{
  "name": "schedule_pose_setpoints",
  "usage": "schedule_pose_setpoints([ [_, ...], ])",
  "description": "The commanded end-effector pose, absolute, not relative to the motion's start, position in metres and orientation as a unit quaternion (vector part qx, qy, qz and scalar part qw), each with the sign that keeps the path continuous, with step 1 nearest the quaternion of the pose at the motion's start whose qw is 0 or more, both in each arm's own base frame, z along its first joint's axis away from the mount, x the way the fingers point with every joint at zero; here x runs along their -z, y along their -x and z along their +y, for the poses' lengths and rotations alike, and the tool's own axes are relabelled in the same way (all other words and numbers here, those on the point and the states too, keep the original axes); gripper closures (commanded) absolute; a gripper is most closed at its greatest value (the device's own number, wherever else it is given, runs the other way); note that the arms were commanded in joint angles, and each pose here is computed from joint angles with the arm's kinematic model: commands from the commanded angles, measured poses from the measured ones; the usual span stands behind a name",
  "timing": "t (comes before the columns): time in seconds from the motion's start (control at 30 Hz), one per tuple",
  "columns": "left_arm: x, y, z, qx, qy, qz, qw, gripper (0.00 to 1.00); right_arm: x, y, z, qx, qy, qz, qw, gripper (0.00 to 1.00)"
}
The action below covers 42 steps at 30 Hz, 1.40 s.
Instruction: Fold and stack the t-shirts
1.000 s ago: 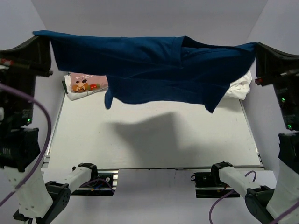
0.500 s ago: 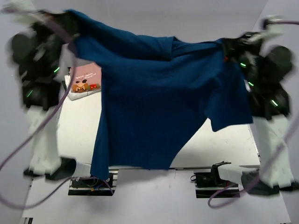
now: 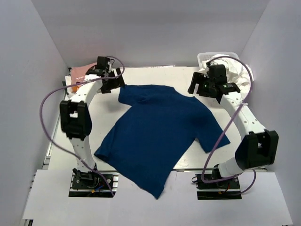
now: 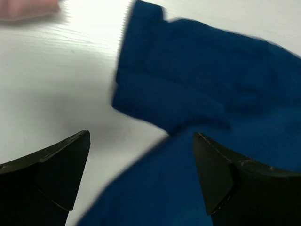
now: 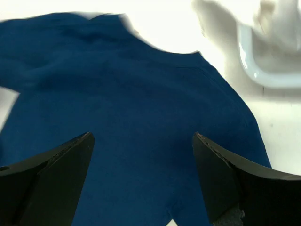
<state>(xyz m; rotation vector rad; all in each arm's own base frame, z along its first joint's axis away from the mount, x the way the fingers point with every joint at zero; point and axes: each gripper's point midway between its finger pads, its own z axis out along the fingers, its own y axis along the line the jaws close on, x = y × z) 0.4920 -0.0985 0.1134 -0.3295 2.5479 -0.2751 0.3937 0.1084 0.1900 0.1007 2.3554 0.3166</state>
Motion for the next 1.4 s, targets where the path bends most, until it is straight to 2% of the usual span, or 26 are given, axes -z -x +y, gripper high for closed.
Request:
schedule_pose_setpoints([
  [0.0, -0.247, -0.482, -0.125, 0.196, 0.064, 0.885, 0.418, 0.01, -0.224, -0.393, 0.125, -0.169, 0.009, 0.892, 0.419, 0.10],
  [0.17, -0.201, -0.424, -0.137, 0.222, 0.034, 0.915, 0.334, 0.01, -0.193, -0.386, 0.155, -0.218, 0.045, 0.902, 0.369, 0.10],
  [0.3, -0.170, -0.361, -0.139, 0.222, 0.026, 0.938, 0.267, 0.01, -0.174, -0.396, 0.174, -0.224, 0.064, 0.905, 0.355, 0.10],
  [0.4, -0.139, -0.306, -0.150, 0.256, 0.045, 0.943, 0.206, 0.01, -0.157, -0.409, 0.187, -0.215, 0.072, 0.910, 0.346, 0.10],
  [0.53, -0.116, -0.270, -0.160, 0.278, 0.050, 0.944, 0.171, 0.01, -0.122, -0.421, 0.197, -0.193, 0.065, 0.927, 0.315, 0.10],
  [0.6, -0.095, -0.263, -0.152, 0.245, 0.057, 0.954, 0.165, 0.01, -0.099, -0.422, 0.197, -0.185, 0.044, 0.939, 0.288, 0.10],
  [0.9, -0.039, -0.287, -0.106, 0.079, 0.093, 0.986, 0.114, 0.01, -0.043, -0.390, 0.155, -0.128, -0.085, 0.964, 0.216, 0.10],
  [1.13, -0.015, -0.306, -0.062, -0.071, 0.129, 0.986, 0.073, 0.01, -0.017, -0.315, 0.125, -0.109, -0.160, 0.971, 0.143, 0.10],
  [1.23, -0.009, -0.335, -0.061, -0.080, 0.140, 0.984, 0.081, 0.01, -0.024, -0.284, 0.127, -0.121, -0.175, 0.969, 0.125, 0.10],
  [1.33, -0.022, -0.400, -0.065, -0.069, 0.151, 0.978, 0.130, 0.01, -0.025, -0.257, 0.120, -0.107, -0.180, 0.971, 0.112, 0.10],
  [1.37, -0.001, -0.410, -0.065, -0.081, 0.144, 0.980, 0.112, 0.01, -0.027, -0.253, 0.120, -0.107, -0.176, 0.972, 0.110, 0.10],
])
